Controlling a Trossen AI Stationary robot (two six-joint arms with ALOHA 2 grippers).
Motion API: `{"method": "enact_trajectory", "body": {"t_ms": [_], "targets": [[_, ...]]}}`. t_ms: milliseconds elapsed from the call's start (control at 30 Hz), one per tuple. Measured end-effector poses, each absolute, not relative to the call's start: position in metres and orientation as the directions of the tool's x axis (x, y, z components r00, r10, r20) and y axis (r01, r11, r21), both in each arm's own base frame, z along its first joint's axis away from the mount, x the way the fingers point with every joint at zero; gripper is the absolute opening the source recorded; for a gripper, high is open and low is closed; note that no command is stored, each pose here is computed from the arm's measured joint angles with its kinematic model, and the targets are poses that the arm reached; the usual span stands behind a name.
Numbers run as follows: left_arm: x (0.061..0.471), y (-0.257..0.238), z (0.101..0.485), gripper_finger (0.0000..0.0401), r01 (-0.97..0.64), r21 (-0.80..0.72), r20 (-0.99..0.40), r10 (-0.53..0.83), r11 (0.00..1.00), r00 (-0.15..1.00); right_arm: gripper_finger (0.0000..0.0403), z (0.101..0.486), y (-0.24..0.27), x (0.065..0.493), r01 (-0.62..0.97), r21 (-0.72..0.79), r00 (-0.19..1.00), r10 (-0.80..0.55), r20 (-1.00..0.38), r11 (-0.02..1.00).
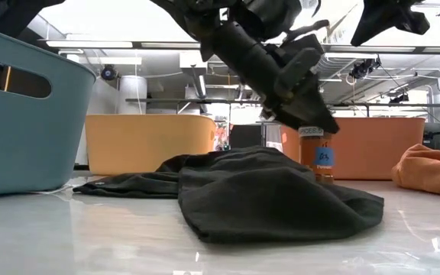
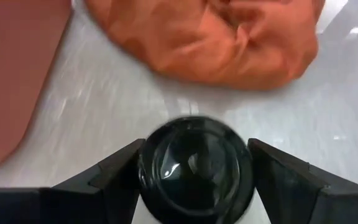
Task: Sort spices by type
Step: Put the black spice bottle into the yellow bin
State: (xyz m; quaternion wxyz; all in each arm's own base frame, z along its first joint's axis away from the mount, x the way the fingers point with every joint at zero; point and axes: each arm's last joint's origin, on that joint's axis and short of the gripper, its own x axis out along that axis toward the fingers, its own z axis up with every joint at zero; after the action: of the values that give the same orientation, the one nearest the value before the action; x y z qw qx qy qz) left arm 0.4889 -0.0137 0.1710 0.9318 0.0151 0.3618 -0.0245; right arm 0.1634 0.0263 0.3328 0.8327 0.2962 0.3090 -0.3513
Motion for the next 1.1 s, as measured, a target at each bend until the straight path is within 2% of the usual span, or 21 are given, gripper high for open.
{"method": "enact_trajectory", "body": {"t_ms": [133, 333, 400, 500, 600, 733, 867, 967, 1100], "targets": [[0.491, -0.020, 0.171, 0.0248, 0.071, 0.014, -0.656, -0.044, 0.997, 0.753, 0.0000, 0.333, 0.026, 0.163, 0.768, 0.276, 0.562, -0.402, -0.723, 0.578], [0.491, -0.023, 0.172, 0.0162, 0.061, 0.035, -0.655, -0.024, 0.997, 0.756, 0.0000, 0.333, 0.026, 0.163, 0.768, 0.275, 0.562, -0.402, -0.723, 0.579], [0.490, -0.022, 0.176, 0.0162, 0.061, 0.036, -0.647, -0.023, 0.998, 0.762, 0.0000, 0.333, 0.026, 0.163, 0.770, 0.272, 0.561, -0.408, -0.720, 0.577], [0.485, -0.014, 0.201, 0.0162, 0.042, 0.039, -0.614, -0.009, 0.998, 0.789, 0.0000, 0.333, 0.026, 0.163, 0.772, 0.269, 0.560, -0.415, -0.717, 0.576], [0.469, 0.007, 0.249, 0.0162, -0.020, 0.118, -0.558, 0.083, 0.993, 0.826, 0.0000, 0.333, 0.026, 0.163, 0.772, 0.266, 0.559, -0.417, -0.717, 0.577], [0.429, 0.052, 0.315, 0.0162, -0.190, 0.279, -0.487, 0.309, 0.941, 0.817, 0.0000, 0.333, 0.026, 0.163, 0.775, 0.259, 0.556, -0.427, -0.714, 0.577], [0.363, 0.102, 0.359, 0.0162, -0.408, 0.247, -0.381, 0.475, 0.879, 0.793, 0.0000, 0.333, 0.025, 0.163, 0.779, 0.253, 0.554, -0.439, -0.708, 0.574], [0.307, 0.122, 0.348, 0.0162, -0.546, 0.162, -0.393, 0.561, 0.822, 0.729, 0.0000, 0.333, 0.025, 0.162, 0.780, 0.249, 0.551, -0.441, -0.709, 0.575], [0.240, 0.114, 0.309, 0.0162, -0.642, 0.055, -0.422, 0.600, 0.765, 0.680, 0.0000, 0.333, 0.025, 0.162, 0.780, 0.235, 0.548, -0.451, -0.704, 0.580]]}}
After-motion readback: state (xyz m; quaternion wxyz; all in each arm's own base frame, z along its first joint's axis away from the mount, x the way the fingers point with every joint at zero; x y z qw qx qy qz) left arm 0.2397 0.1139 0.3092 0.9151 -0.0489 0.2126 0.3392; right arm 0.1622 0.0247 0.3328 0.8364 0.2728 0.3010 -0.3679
